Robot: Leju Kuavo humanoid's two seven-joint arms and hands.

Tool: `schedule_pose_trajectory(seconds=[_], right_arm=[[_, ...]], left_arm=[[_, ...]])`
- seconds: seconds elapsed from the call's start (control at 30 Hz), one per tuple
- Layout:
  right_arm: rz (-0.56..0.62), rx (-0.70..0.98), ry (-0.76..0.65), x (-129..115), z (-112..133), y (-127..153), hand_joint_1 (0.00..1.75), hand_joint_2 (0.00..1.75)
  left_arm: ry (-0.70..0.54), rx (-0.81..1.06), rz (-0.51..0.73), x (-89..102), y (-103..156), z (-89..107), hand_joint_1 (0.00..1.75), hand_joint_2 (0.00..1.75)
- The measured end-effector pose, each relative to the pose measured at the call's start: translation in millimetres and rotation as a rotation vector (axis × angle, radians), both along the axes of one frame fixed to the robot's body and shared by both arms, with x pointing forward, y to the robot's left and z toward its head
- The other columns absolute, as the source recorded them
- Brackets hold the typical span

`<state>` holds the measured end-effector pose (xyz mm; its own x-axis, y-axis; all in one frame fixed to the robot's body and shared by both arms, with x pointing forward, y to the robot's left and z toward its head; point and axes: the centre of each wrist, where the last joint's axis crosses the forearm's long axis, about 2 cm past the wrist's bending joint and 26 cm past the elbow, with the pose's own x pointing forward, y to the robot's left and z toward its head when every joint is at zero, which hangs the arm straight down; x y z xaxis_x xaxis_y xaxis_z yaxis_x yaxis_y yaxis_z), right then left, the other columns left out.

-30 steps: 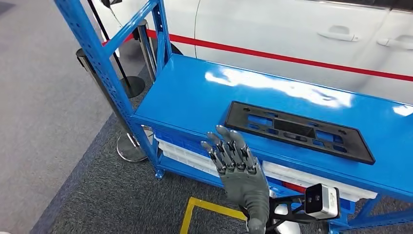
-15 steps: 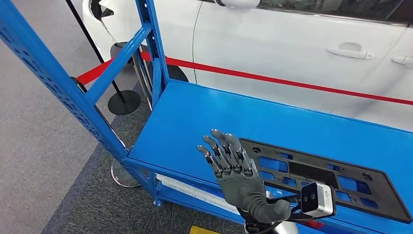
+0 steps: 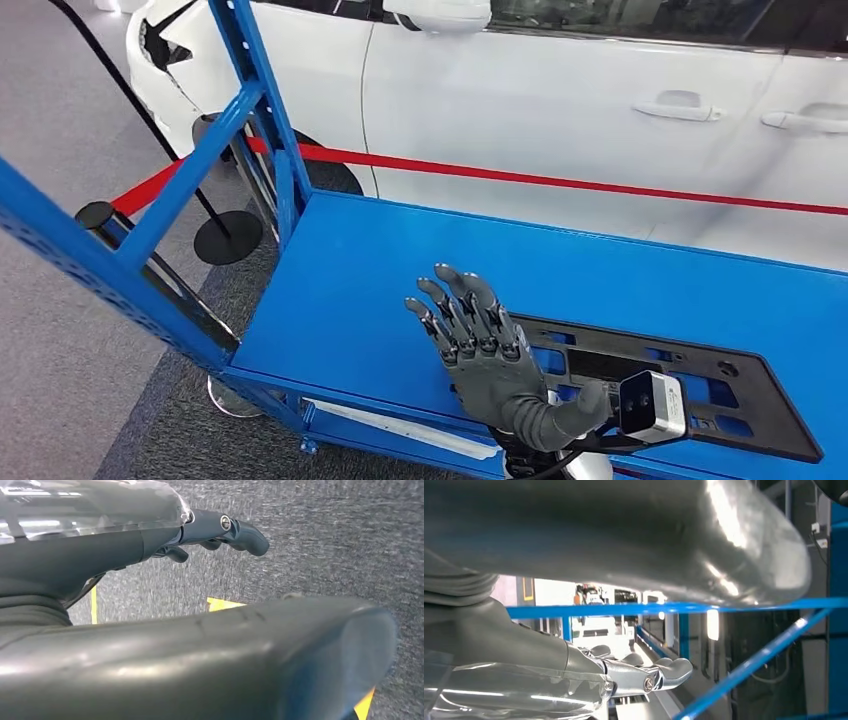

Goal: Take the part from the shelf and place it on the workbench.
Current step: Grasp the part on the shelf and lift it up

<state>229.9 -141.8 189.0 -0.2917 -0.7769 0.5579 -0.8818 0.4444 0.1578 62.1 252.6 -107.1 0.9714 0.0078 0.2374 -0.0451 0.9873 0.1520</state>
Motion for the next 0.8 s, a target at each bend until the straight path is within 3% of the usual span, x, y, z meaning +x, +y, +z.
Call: schedule_pose_trajectory(seconds=[0.8], right_arm=[[0.029, -0.008, -0.007, -1.0, -1.9, 1.5, 0.00, 0.00]], left_arm=[[-0.013, 0.022, 0.002, 0.6, 4.1, -0.1, 0.00, 0.00]])
